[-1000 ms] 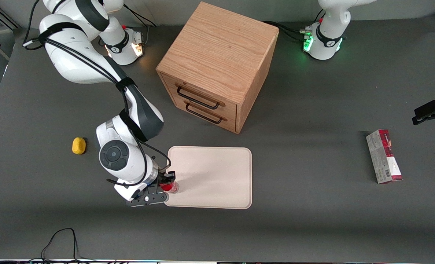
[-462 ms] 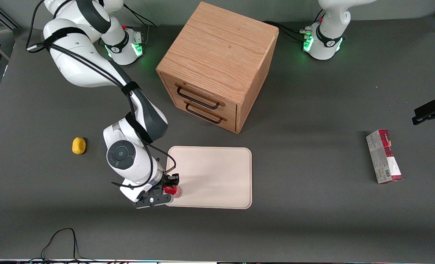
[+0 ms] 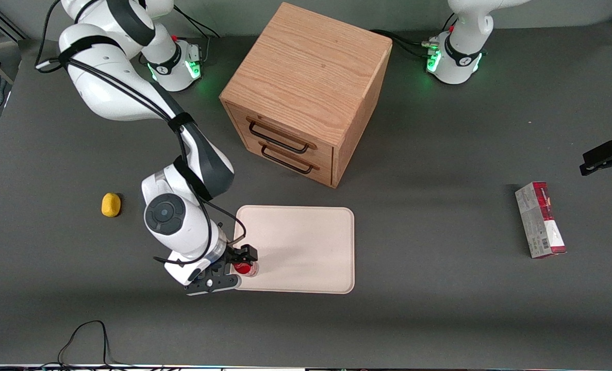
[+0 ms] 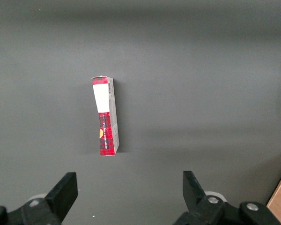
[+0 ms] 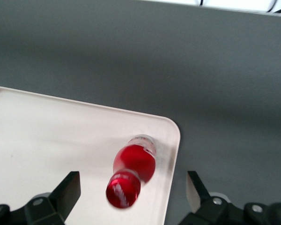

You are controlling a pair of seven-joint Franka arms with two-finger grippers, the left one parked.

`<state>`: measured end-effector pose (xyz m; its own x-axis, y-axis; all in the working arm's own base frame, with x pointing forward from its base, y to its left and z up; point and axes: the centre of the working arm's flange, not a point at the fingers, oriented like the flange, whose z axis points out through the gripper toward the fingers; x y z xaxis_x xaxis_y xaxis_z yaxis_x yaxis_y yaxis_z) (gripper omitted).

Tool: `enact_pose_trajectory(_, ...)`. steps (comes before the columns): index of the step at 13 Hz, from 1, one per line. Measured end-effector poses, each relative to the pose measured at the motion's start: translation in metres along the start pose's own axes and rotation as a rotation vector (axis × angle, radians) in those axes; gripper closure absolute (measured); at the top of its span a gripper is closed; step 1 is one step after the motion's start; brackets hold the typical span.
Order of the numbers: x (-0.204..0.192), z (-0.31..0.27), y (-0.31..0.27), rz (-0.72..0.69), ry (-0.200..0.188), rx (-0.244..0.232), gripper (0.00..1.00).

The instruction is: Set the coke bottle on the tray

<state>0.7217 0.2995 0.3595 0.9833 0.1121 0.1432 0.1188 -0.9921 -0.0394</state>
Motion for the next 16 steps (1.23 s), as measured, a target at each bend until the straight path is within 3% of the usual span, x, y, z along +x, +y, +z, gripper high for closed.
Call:
enact_pose_trajectory(4,-0.020,-0.114,0.030,0.073,-0.079,-0.023,0.00)
enact_pose_trajectory(8,-0.070,-0.193,0.136,0.183,-0.117,-0.019,0.00)
enact_pose_trajectory(13,-0.161,-0.245,0.214,0.245,-0.145,-0.041,0.00)
enact_pose_trajectory(16,-0.178,-0.258,0.236,0.233,-0.141,-0.035,0.00)
